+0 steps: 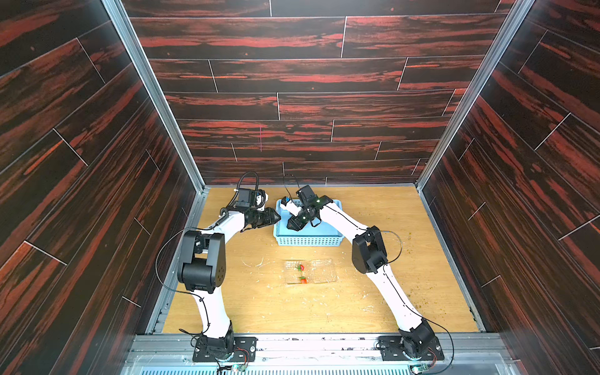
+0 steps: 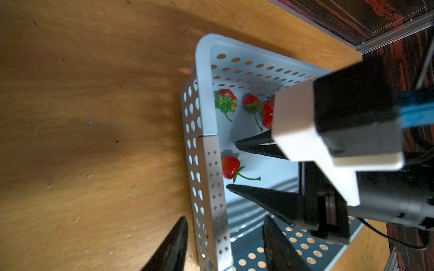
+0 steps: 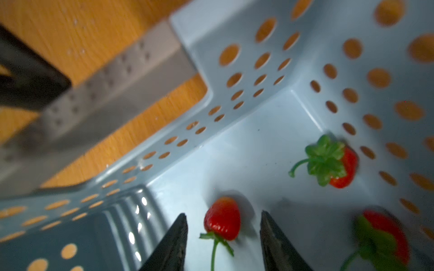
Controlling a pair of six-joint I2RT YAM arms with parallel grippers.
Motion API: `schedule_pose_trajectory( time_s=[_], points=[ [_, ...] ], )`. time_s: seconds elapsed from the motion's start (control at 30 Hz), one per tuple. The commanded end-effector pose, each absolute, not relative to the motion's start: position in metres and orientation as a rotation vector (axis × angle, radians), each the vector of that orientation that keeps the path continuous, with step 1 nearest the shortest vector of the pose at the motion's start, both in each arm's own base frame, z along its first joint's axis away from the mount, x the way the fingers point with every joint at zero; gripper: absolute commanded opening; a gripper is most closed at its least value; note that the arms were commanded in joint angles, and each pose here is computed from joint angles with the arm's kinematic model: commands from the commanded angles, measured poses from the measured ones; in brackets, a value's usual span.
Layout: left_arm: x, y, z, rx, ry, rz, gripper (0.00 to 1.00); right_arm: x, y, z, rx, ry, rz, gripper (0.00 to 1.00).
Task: Pack strawberries into containers
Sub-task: Pick up the strawberry from the basket.
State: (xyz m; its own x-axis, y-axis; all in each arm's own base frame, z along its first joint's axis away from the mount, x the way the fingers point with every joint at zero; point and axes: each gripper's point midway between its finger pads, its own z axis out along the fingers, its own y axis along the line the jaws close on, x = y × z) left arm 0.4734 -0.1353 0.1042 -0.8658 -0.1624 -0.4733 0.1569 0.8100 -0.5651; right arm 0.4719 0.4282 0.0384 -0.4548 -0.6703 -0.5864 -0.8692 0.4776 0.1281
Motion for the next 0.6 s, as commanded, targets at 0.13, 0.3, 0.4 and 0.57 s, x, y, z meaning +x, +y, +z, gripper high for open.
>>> schedule_pose_trajectory(
  time_s=[0.13, 0.3, 0.4, 0.57],
  points=[
    [0.468, -0.139, 0.101, 0.015, 2.498, -0.852, 0.53, 0.464, 0.420, 0.017, -1.296, 2.341, 0.533, 0.33],
    [0.466, -0.138, 0.102, 0.017, 2.496, -0.850, 0.52, 0.462, 0.417, 0.026, -1.311, 2.332, 0.495, 0.33],
    [0.466, -0.139, 0.102, 0.015, 2.493, -0.854, 0.52, 0.460, 0.415, 0.028, -1.317, 2.335, 0.460, 0.23],
    [0.466, -0.139, 0.103, 0.014, 2.486, -0.857, 0.52, 0.461, 0.416, 0.055, -1.283, 2.308, 0.484, 0.12]
  ],
)
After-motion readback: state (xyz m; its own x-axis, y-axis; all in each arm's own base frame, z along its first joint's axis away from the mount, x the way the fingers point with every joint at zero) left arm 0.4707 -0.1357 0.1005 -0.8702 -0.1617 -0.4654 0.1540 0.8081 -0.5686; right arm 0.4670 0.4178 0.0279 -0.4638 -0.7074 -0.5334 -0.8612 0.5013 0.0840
